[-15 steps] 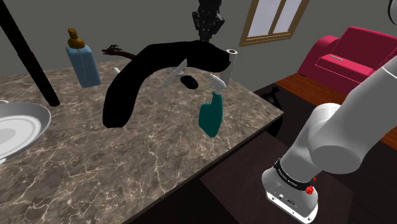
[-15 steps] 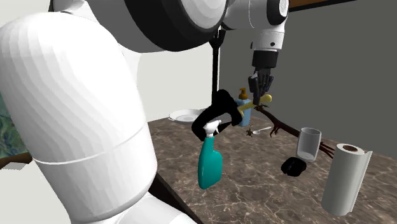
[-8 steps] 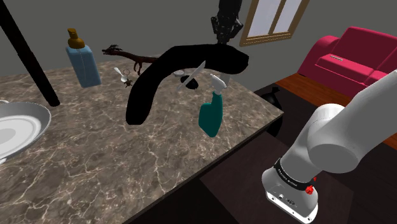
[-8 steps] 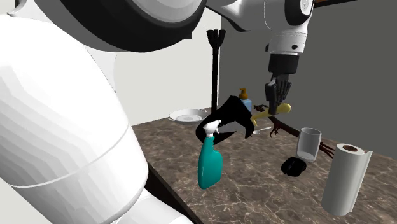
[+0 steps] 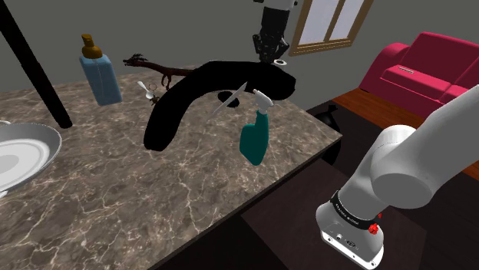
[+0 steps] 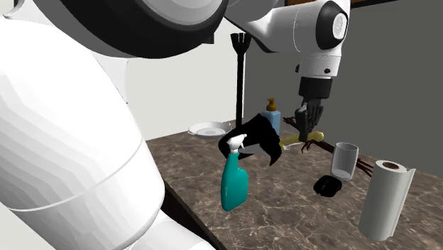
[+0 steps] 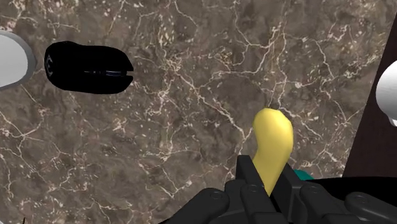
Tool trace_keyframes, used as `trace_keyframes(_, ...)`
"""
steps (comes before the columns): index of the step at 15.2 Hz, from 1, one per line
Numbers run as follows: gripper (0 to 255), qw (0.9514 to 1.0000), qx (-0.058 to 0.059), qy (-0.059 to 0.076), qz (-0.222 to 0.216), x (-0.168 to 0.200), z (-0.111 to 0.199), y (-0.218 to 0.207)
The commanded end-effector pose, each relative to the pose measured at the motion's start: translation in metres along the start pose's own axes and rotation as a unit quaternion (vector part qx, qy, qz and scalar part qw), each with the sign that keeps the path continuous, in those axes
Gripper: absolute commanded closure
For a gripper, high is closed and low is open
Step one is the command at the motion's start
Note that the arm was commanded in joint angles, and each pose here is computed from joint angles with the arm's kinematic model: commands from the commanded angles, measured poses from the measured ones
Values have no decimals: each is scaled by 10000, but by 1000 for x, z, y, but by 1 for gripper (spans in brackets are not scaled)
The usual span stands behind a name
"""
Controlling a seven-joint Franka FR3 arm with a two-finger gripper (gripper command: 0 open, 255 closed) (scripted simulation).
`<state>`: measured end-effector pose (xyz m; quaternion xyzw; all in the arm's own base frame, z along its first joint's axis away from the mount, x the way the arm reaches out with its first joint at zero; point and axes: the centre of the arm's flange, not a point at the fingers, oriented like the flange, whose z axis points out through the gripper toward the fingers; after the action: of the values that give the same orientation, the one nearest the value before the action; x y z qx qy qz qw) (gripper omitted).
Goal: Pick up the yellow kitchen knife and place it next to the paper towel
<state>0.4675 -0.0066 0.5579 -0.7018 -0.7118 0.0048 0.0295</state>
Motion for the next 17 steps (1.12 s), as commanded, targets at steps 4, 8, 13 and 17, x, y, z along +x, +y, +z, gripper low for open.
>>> trace_keyframes(4,255,10000,1,2,-7,0,27,1)
trace_keyframes(8,255,10000,1,2,-7,0,48,2)
trace_keyframes(13,255,10000,1,2,-7,-1,74,4)
trace_keyframes(17,255,10000,1,2,-7,-2,95,5)
